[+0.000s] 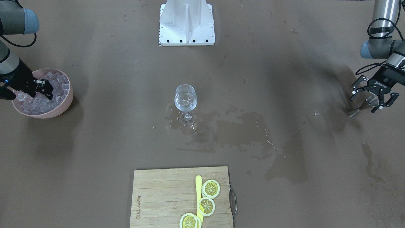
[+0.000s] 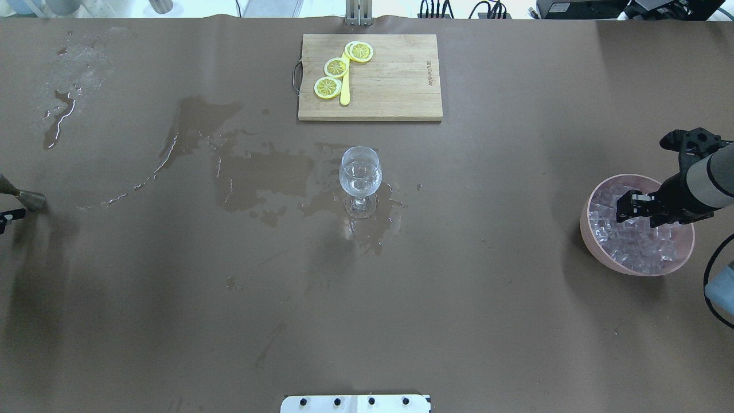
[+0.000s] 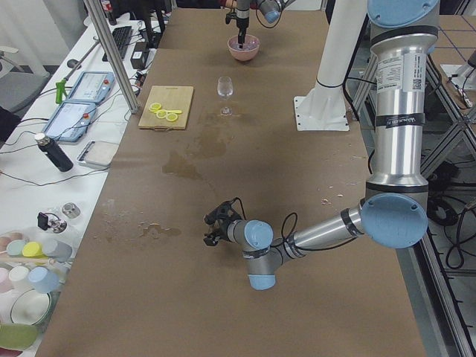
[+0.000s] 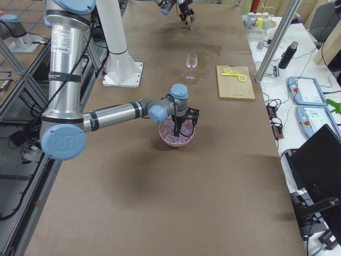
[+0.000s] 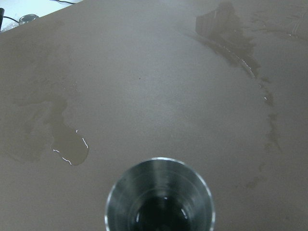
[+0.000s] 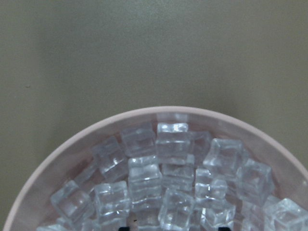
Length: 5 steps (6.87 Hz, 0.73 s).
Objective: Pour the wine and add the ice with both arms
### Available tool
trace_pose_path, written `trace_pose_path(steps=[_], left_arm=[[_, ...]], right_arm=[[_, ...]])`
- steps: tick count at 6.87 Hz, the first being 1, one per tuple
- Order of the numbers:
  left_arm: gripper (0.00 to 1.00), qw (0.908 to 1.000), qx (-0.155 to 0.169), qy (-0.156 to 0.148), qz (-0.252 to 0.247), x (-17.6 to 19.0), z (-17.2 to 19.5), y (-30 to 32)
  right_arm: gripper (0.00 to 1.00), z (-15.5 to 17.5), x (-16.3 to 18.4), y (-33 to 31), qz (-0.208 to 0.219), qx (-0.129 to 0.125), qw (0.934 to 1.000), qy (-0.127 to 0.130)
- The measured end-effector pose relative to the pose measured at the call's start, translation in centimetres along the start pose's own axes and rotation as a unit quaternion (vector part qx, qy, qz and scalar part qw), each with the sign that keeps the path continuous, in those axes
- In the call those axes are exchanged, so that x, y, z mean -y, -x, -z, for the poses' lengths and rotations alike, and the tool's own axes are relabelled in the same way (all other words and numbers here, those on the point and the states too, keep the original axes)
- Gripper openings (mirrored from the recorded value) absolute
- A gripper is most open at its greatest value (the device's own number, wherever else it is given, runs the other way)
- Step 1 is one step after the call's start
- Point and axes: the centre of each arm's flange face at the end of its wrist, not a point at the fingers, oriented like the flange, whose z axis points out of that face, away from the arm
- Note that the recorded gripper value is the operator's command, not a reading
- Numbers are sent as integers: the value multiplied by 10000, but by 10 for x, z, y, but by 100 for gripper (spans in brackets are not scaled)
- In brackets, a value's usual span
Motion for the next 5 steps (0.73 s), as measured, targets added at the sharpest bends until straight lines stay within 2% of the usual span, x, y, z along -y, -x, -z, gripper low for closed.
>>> trace_pose_path(steps=[2, 5], left_arm=[[96, 10000, -19, -20, 51, 1, -3, -1], [95, 9999, 24, -120, 92, -3, -5, -5]], right_arm=[[59, 2, 5, -2, -42, -18, 10000, -34], [58, -2, 4, 0, -29, -67, 10000, -33]])
